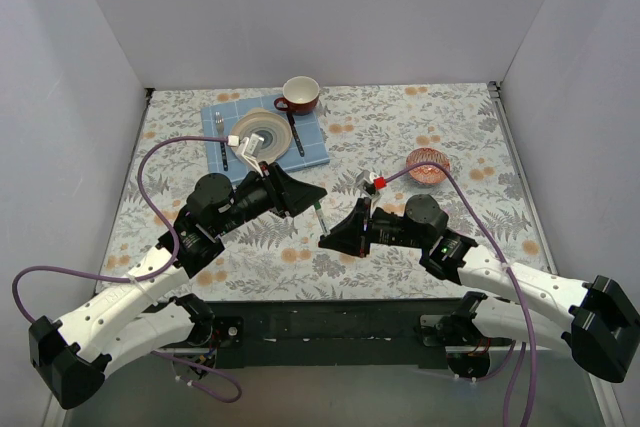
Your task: Insert the pens into the pen caps
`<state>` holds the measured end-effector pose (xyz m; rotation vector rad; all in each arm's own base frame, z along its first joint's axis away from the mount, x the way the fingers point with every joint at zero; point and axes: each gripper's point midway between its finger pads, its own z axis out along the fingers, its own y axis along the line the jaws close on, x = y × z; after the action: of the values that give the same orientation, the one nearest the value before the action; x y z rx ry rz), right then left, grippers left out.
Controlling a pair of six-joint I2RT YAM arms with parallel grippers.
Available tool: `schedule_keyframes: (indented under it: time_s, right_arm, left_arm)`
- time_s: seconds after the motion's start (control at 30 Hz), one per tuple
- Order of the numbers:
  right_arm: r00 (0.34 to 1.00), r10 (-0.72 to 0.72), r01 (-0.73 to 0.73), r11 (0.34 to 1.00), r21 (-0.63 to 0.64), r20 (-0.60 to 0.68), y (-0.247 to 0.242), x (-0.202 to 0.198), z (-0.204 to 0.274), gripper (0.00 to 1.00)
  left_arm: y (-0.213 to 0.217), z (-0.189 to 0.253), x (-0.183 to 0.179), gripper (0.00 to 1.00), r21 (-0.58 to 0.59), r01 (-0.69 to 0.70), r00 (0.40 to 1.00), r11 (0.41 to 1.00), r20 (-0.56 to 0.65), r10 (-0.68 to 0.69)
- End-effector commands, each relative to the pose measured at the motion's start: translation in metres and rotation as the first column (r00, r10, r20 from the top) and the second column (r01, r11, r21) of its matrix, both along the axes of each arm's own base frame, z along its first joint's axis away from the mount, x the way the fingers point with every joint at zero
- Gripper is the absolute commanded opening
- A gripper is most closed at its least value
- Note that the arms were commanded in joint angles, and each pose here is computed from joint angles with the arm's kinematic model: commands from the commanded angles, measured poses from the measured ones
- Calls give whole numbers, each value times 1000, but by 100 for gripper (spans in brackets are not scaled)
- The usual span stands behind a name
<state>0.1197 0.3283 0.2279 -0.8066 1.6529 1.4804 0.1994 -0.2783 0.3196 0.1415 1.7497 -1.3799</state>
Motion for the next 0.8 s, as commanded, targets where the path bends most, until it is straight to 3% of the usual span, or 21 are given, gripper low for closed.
schedule_keyframes:
  time_s: [0.0,0.23,0.33,0.37,0.43,0.6,0.77]
  right_arm:
    - [999,13,-15,998,61,36,1,-3,17,1]
    - [1000,13,-15,998,64,28,1,-4,16,1]
    - [1000,16,-18,997,71,26,1,-4,18,1]
    - [999,19,-21,997,72,27,1,-5,18,1]
    - [999,21,-23,997,76,25,1,-5,19,1]
    - [1000,10,-13,995,95,26,2,-4,25,1]
    - [998,-36,30,991,128,44,2,6,44,1]
  left_arm:
    - [3,9,0,44,1,-13,999,1000,34,13]
    - [4,-1,-1,41,13,-9,1000,1000,25,9]
    - [5,-3,0,33,20,-16,1000,1000,24,16]
    - [6,-4,1,24,23,-26,999,999,21,25]
    - [6,-5,0,17,22,-23,999,1000,24,22]
    - [-3,-12,-11,0,23,63,998,998,-3,-63]
    - [-8,-25,-27,0,-2,149,989,989,-17,-149]
